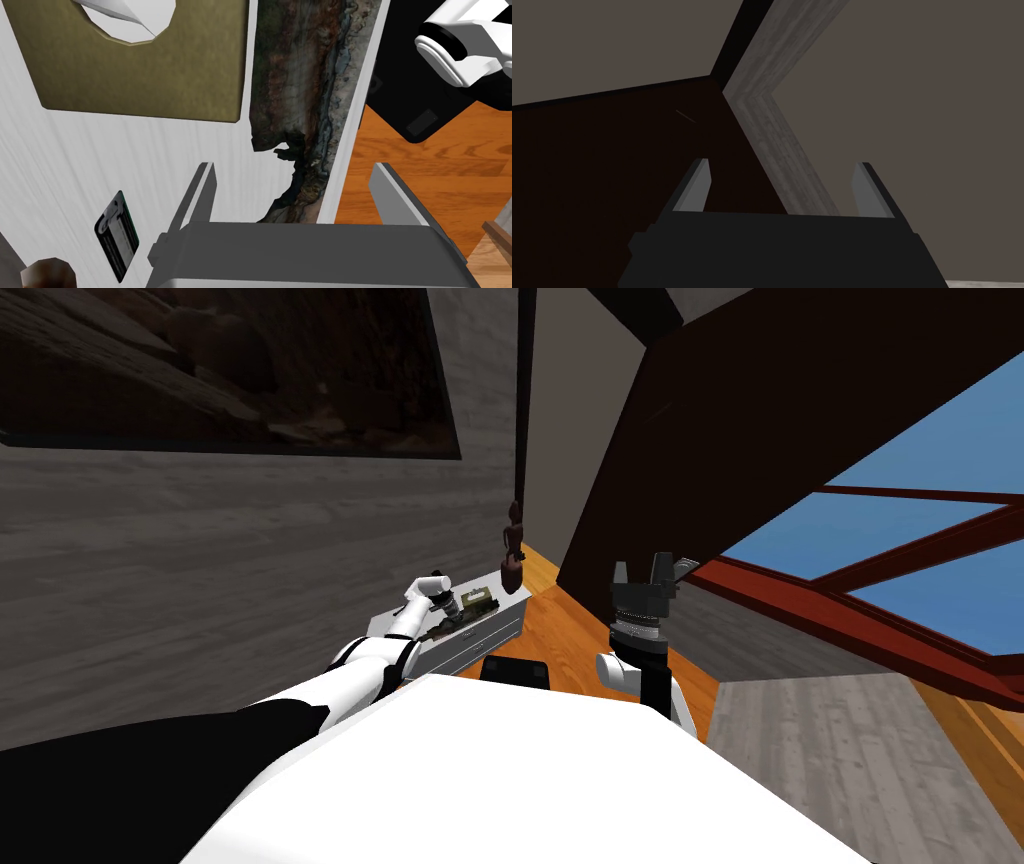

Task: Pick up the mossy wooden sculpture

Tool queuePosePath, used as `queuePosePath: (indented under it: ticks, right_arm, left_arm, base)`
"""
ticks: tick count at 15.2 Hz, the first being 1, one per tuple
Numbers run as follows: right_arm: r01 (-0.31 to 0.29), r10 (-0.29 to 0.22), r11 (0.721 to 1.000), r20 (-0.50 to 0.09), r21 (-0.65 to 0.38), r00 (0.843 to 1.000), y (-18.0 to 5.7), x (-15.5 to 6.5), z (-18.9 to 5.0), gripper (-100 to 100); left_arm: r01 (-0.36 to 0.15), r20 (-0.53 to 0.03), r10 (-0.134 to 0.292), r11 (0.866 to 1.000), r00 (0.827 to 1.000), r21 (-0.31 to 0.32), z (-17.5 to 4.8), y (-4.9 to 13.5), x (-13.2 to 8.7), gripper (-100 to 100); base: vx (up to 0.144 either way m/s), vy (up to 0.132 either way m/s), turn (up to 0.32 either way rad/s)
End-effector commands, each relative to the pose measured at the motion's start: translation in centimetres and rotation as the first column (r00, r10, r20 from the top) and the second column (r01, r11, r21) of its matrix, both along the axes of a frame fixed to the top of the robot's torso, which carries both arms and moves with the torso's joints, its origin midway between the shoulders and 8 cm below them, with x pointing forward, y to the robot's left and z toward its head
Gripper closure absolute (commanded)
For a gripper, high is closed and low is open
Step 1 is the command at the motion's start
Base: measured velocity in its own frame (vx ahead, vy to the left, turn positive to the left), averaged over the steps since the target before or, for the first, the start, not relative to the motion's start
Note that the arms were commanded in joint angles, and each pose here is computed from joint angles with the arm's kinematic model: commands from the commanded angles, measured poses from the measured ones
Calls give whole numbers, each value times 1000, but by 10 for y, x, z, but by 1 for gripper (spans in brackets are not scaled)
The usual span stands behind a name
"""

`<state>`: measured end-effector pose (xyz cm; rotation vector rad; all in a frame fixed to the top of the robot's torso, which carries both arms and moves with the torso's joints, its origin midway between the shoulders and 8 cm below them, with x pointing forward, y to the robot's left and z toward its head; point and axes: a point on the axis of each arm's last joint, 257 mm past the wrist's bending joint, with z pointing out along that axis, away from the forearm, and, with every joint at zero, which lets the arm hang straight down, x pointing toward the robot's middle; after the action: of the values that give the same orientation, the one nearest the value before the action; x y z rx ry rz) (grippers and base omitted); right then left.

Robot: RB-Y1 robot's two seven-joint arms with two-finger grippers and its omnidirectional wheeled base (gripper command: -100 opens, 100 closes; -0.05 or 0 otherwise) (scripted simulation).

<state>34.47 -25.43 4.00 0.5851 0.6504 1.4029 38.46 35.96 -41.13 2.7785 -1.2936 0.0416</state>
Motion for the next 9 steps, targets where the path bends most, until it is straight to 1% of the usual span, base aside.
queuePosePath:
  ticks: [1, 5, 6, 7, 9]
  right_arm:
    - [0, 0, 1000, 0, 0, 1000, 0, 0, 0, 0]
    - [0, 0, 1000, 0, 0, 1000, 0, 0, 0, 0]
    - [0, 0, 1000, 0, 0, 1000, 0, 0, 0, 0]
    - [0, 0, 1000, 0, 0, 1000, 0, 0, 0, 0]
    - [0, 0, 1000, 0, 0, 1000, 0, 0, 0, 0]
  left_arm:
    - [0, 1, 0, 1000, 1000, 0, -10, -1, -2, -100]
    - [1, 2, -1, 1000, 1000, 0, -24, -2, -6, -100]
    - [0, 0, 0, 1000, 1000, -1, -19, -2, -5, -100]
    - [0, 2, 0, 1000, 1000, 0, -19, -2, -5, 100]
    - [0, 2, 0, 1000, 1000, 0, -19, -2, -5, 100]
  base:
    - [7, 0, -1]
    - [16, -2, 1]
    - [8, -1, 1]
    - [0, 0, 0]
    - [0, 0, 0]
